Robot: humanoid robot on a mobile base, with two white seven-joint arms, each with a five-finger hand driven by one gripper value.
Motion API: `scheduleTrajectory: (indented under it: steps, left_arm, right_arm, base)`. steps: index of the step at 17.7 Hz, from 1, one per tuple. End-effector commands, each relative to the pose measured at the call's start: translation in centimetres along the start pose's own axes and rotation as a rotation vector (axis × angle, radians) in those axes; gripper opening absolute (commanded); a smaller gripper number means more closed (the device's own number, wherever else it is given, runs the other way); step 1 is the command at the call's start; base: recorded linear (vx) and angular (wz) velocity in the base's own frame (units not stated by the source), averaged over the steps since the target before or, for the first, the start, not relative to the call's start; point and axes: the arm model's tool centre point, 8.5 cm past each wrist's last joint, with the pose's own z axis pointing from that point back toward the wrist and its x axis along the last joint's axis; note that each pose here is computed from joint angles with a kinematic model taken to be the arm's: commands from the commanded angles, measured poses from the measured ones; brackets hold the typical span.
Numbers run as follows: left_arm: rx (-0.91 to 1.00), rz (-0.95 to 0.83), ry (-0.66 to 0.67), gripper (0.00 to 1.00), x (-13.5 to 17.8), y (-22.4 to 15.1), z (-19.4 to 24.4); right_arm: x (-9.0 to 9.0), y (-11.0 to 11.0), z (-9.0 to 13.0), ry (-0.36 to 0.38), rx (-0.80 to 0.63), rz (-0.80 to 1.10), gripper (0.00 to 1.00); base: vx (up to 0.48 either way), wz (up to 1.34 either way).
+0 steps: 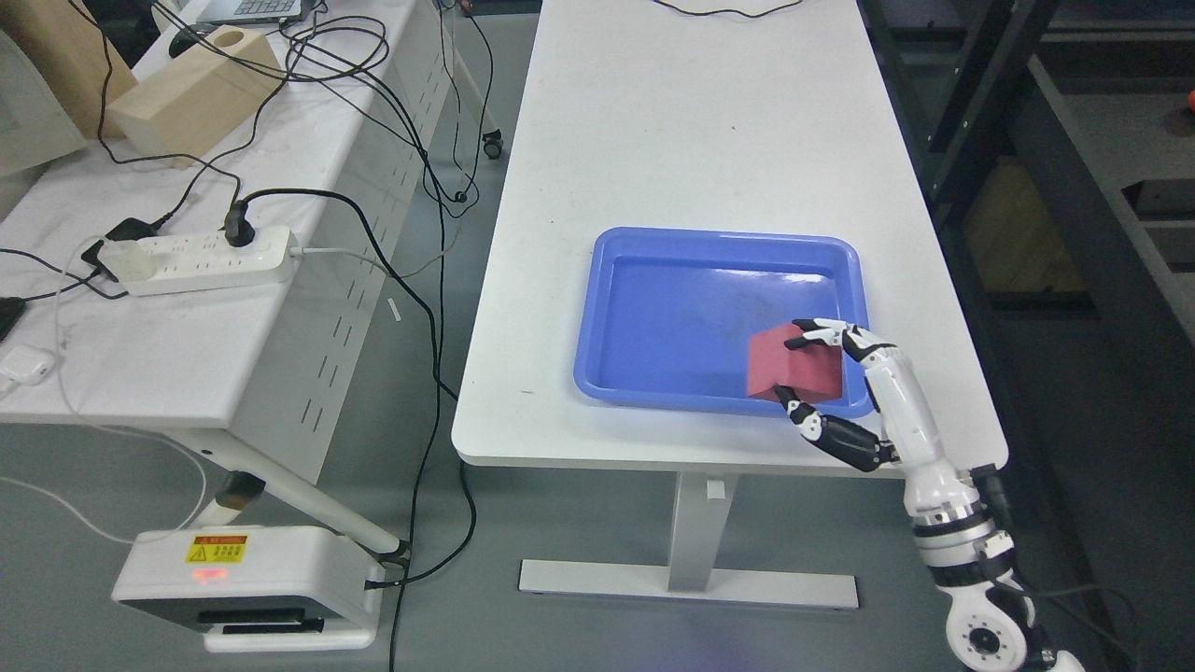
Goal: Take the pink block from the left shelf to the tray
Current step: 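Lower the pink cube into the blue tray with the right hand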
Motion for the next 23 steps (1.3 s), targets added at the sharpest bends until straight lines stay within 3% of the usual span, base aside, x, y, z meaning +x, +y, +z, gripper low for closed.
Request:
scheduleTrajectory:
  steps: [1, 8, 14, 17, 23]
  left_arm:
    - [0.015, -0.002, 0.003, 1.00, -0.7, 1.0, 0.2]
    - [0.015, -0.002, 0.003, 1.00, -0.7, 1.0, 0.2]
    - [0.015, -0.002, 0.003, 1.00, -0.7, 1.0, 0.2]
    - [0.015, -0.002, 0.003, 1.00, -0.7, 1.0, 0.2]
    - [0.015, -0.002, 0.003, 1.00, -0.7, 1.0, 0.2]
  right_arm:
    - [-0.2, -0.3, 0.1, -0.004, 0.013, 0.013, 0.06]
    - [-0.2, 0.2, 0.1, 0.005, 0.051, 0.021, 0.06]
    - [0.0, 2.5, 0.5, 0.046, 0.166, -0.004, 0.08]
    - [-0.4, 3.4, 1.3, 0.094, 0.238, -0.014, 0.22]
    - [-0.8, 3.5, 1.5, 0.135, 0.251, -0.027, 0.39]
  base:
    - [0.147, 0.00]
    - [0.110, 0.01]
    - [0.110, 0.02]
    - [0.112, 0.01]
    - [0.089, 0.00]
